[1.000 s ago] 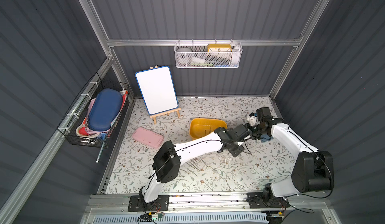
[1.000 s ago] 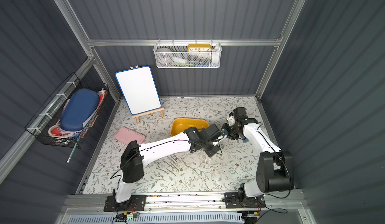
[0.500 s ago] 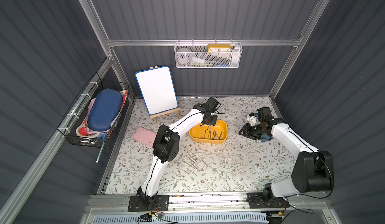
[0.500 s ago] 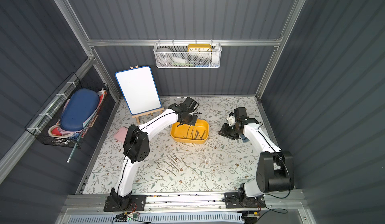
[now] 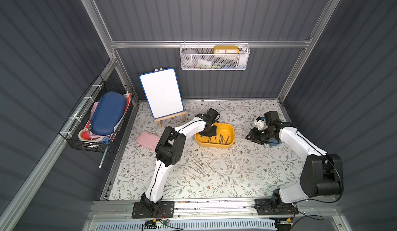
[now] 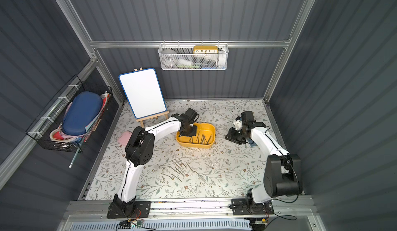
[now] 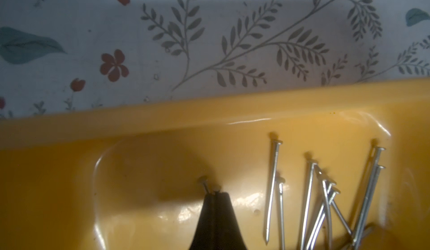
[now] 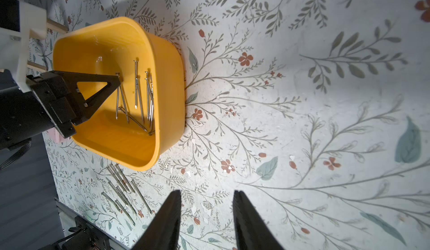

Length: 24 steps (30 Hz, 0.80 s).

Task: Put the nails on the desktop into the storage box
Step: Place the nail in the storage box, then pick up the nail from the center of the board.

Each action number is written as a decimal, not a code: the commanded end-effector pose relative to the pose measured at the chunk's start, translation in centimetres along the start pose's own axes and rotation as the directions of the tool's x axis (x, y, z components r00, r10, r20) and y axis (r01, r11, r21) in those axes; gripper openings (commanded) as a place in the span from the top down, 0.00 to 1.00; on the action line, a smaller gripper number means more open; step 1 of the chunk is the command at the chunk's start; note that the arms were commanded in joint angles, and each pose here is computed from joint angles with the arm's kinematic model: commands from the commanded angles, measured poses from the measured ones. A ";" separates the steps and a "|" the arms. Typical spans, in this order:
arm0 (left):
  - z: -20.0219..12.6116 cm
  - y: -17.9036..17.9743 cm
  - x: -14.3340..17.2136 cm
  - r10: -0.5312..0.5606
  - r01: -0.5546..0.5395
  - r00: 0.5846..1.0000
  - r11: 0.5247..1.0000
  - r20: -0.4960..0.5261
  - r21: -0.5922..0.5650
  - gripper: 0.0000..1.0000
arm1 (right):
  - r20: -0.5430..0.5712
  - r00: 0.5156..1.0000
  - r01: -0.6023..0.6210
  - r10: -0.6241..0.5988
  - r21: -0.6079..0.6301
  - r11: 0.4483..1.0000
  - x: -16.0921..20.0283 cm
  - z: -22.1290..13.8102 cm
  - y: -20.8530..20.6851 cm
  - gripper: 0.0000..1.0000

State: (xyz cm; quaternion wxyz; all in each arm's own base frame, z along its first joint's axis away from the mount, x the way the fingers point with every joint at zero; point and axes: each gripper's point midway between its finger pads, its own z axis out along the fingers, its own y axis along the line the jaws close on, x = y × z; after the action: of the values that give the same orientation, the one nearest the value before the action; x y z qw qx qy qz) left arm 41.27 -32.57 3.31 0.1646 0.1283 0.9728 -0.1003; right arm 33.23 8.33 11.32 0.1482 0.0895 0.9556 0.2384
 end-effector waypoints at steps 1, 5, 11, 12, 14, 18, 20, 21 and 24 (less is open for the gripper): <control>-2.7 -0.4 -1.6 -0.039 0.038 0.996 0.999 0.075 0.013 0.89 | -0.022 1.000 0.007 -0.007 -0.021 1.000 0.4 0.1 0.2 0.58; -4.5 -0.7 -2.4 -0.048 0.044 0.992 0.999 0.116 0.032 0.70 | -0.026 1.000 0.016 -0.018 -0.051 0.999 0.7 0.0 1.0 0.57; -9.0 -1.3 -3.8 -0.054 0.041 0.977 0.997 0.206 0.070 0.64 | -0.055 0.983 0.174 -0.177 -0.048 0.984 4.8 -0.2 4.9 0.56; -10.4 -1.5 -4.0 -0.055 0.035 0.971 0.996 0.232 0.087 0.63 | -0.063 0.973 0.220 -0.221 -0.029 0.975 5.9 -0.2 5.6 0.56; -13.7 -1.9 -4.2 -0.046 0.010 0.954 0.993 0.296 0.121 0.61 | -0.082 0.945 0.315 -0.316 -0.027 0.949 8.8 -0.1 7.6 0.56; -17.5 -0.9 -1.8 -0.056 0.008 0.943 0.989 0.328 0.145 0.54 | -0.116 0.899 0.419 -0.422 -0.051 0.906 14.0 1.2 9.3 0.57; -18.1 0.6 0.5 -0.063 0.028 0.946 0.993 0.317 0.112 0.51 | -0.125 0.865 0.485 -0.486 -0.037 0.874 16.0 2.2 9.4 0.58; -18.1 1.5 1.4 -0.052 0.028 0.947 0.997 0.316 0.078 0.50 | -0.139 0.845 0.516 -0.517 -0.045 0.855 16.9 2.7 9.8 0.59; -17.6 3.3 6.1 -0.091 0.081 0.964 0.996 0.250 0.049 0.47 | -0.212 0.755 0.629 -0.620 -0.028 0.777 19.3 4.2 10.5 0.60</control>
State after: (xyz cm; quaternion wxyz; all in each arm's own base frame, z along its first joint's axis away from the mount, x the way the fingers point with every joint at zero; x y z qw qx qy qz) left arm 34.25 -26.38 21.30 0.3320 0.0917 0.9204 -0.1849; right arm 17.35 23.21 9.12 0.1035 -0.2278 0.9471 0.2009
